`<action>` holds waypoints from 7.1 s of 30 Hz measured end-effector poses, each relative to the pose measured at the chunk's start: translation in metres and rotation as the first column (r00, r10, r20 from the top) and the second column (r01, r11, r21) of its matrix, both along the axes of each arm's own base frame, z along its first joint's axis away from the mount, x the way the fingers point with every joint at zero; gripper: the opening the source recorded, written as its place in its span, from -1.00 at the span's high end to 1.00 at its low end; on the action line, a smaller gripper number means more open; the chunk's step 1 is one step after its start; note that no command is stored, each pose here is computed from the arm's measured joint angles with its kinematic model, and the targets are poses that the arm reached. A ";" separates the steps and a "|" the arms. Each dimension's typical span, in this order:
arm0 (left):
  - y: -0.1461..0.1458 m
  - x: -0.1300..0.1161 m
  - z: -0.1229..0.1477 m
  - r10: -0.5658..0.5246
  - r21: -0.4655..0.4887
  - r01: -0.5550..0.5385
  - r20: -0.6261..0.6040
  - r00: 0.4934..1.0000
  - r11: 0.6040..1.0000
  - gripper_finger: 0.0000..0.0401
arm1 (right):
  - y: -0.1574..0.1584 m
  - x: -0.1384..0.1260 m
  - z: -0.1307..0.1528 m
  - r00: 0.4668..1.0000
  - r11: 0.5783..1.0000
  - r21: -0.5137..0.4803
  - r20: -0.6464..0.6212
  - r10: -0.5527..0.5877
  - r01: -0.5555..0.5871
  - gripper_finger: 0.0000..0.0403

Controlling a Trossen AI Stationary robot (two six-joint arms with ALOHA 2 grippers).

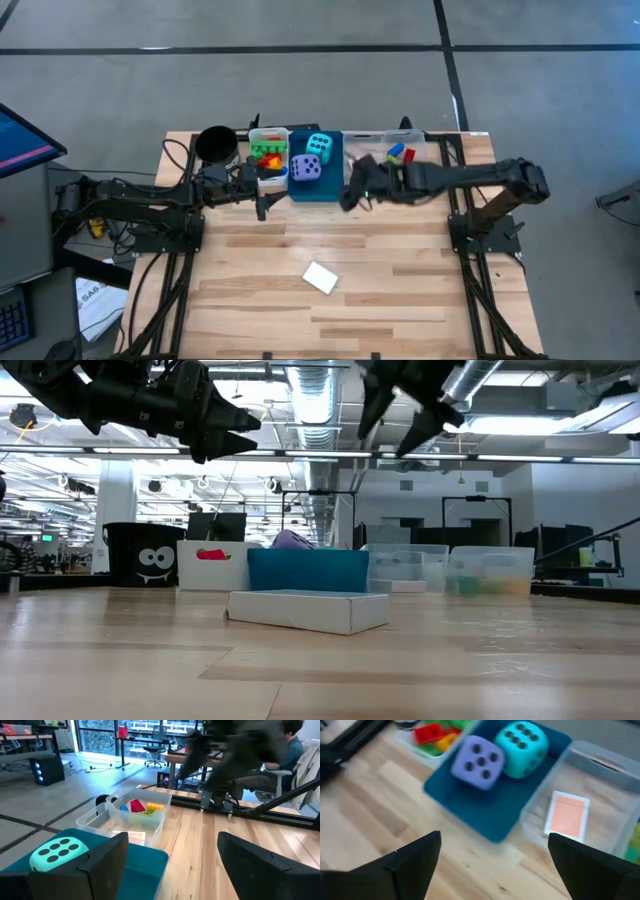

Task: Pick & Place Toys
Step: Put the white game card into the left transparent bin

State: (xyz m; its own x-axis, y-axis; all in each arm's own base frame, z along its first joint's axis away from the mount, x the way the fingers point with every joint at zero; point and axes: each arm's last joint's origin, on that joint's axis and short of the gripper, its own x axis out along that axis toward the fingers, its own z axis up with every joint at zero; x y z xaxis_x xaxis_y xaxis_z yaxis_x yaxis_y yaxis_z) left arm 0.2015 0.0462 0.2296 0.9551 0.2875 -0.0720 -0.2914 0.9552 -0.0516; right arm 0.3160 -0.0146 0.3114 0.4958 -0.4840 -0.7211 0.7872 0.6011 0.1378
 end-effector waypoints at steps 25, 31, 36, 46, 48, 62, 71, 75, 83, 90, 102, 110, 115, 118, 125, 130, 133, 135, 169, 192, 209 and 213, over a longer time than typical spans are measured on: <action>-0.002 0.001 0.002 -0.009 -0.062 0.011 0.045 0.999 0.998 -0.49 | 0.171 0.001 -0.039 0.981 0.738 -0.651 -0.061 0.183 -0.178 -0.80; -0.002 0.001 0.002 -0.005 -0.097 0.011 0.053 0.999 0.995 -0.49 | 0.176 0.020 -0.077 0.974 0.715 -0.661 -0.149 0.172 -0.228 -0.80; -0.003 0.001 -0.001 -0.011 -0.113 0.014 0.028 1.000 0.994 -0.49 | 0.178 0.038 -0.101 0.968 0.759 -0.600 -0.145 0.206 -0.251 -0.80; -0.006 -0.001 -0.015 -0.025 -0.160 0.006 -0.116 0.993 0.987 -0.49 | 0.180 0.092 -0.117 0.839 0.661 -0.563 -0.112 0.533 -0.496 -0.80; -0.007 -0.001 -0.017 -0.026 -0.164 0.003 -0.138 0.990 0.986 -0.49 | 0.178 0.094 -0.112 0.835 0.651 -0.576 -0.107 0.540 -0.495 -0.80; -0.006 -0.001 -0.015 -0.020 -0.116 0.005 -0.123 0.992 0.993 -0.49 | 0.176 0.028 -0.139 0.879 0.736 -0.486 -0.195 0.434 -0.471 -0.80; -0.006 0.000 -0.008 -0.019 -0.093 0.013 -0.063 0.998 0.996 -0.49 | 0.138 -0.062 -0.162 0.951 0.875 -0.401 0.025 0.307 -0.271 -0.80; -0.006 0.000 -0.009 -0.019 -0.093 0.013 -0.066 0.998 0.996 -0.49 | 0.139 -0.073 -0.165 0.810 0.836 -0.384 0.288 0.511 -0.391 -0.80; -0.006 0.000 -0.009 -0.019 -0.095 0.012 -0.067 0.998 0.995 -0.49 | 0.133 -0.079 -0.195 0.569 0.749 -0.434 0.487 0.663 -0.501 -0.80; -0.006 -0.001 -0.013 -0.019 -0.105 0.007 -0.114 0.993 0.994 -0.49 | 0.130 -0.052 -0.224 0.603 0.759 -0.377 0.462 0.651 -0.530 -0.80; -0.008 -0.001 -0.015 -0.081 -0.122 0.066 -0.127 0.989 0.990 -0.49 | 0.135 -0.021 -0.225 0.618 0.704 -0.447 0.349 0.705 -0.552 -0.80; -0.026 0.002 -0.016 -0.396 -0.159 0.377 -0.117 0.911 0.913 -0.49 | 0.135 -0.022 -0.228 0.636 0.718 -0.419 0.342 0.692 -0.556 -0.80; -0.054 0.013 -0.029 -0.476 -0.086 0.469 -0.186 0.859 0.879 -0.49 | 0.130 -0.022 -0.230 0.692 0.746 -0.431 0.311 0.651 -0.508 -0.80; -0.068 0.021 -0.037 -0.470 -0.069 0.466 -0.202 0.859 0.882 -0.49 | 0.125 -0.020 -0.230 0.708 0.764 -0.421 0.322 0.629 -0.488 -0.80; -0.092 0.031 -0.063 -0.503 -0.062 0.509 -0.292 0.813 0.858 -0.49 | 0.118 -0.019 -0.235 0.744 0.806 -0.360 0.330 0.582 -0.471 -0.80; -0.103 0.036 -0.082 -0.531 -0.017 0.565 -0.365 0.764 0.825 -0.49 | 0.118 -0.020 -0.239 0.762 0.824 -0.320 0.328 0.559 -0.467 -0.80; -0.108 0.040 -0.091 -0.540 0.025 0.595 -0.387 0.747 0.804 -0.49 | 0.118 -0.021 -0.239 0.766 0.834 -0.303 0.339 0.546 -0.461 -0.80; -0.109 0.043 -0.096 -0.537 0.043 0.595 -0.384 0.751 0.803 -0.49 | 0.118 -0.021 -0.240 0.770 0.841 -0.290 0.345 0.537 -0.457 -0.80; -0.118 0.079 -0.125 -0.514 0.108 0.635 -0.492 0.703 0.765 -0.83 | 0.116 -0.025 -0.249 0.823 0.888 -0.177 0.333 0.460 -0.425 -0.80; -0.126 0.104 -0.145 -0.561 0.042 0.682 -0.532 0.634 0.730 -0.83 | 0.116 -0.025 -0.248 0.822 0.888 -0.176 0.336 0.460 -0.424 -0.80; -0.124 0.103 -0.145 -0.564 0.017 0.675 -0.535 0.629 0.737 -0.30 | 0.116 -0.025 -0.249 0.822 0.888 -0.176 0.337 0.459 -0.424 -0.80; -0.124 0.103 -0.145 -0.558 0.023 0.668 -0.530 0.639 0.743 -0.35 | 0.116 -0.025 -0.248 0.822 0.889 -0.175 0.338 0.458 -0.423 -0.80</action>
State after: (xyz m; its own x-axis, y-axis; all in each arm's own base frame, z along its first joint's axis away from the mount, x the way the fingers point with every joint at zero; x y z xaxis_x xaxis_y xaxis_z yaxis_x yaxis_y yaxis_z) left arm 0.3046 -0.0778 0.0846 0.7747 -0.2928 -0.5604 0.4327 0.8918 0.1321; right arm 0.2910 0.1016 0.0630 0.8867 -0.2038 -0.4149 0.3404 0.8951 0.2880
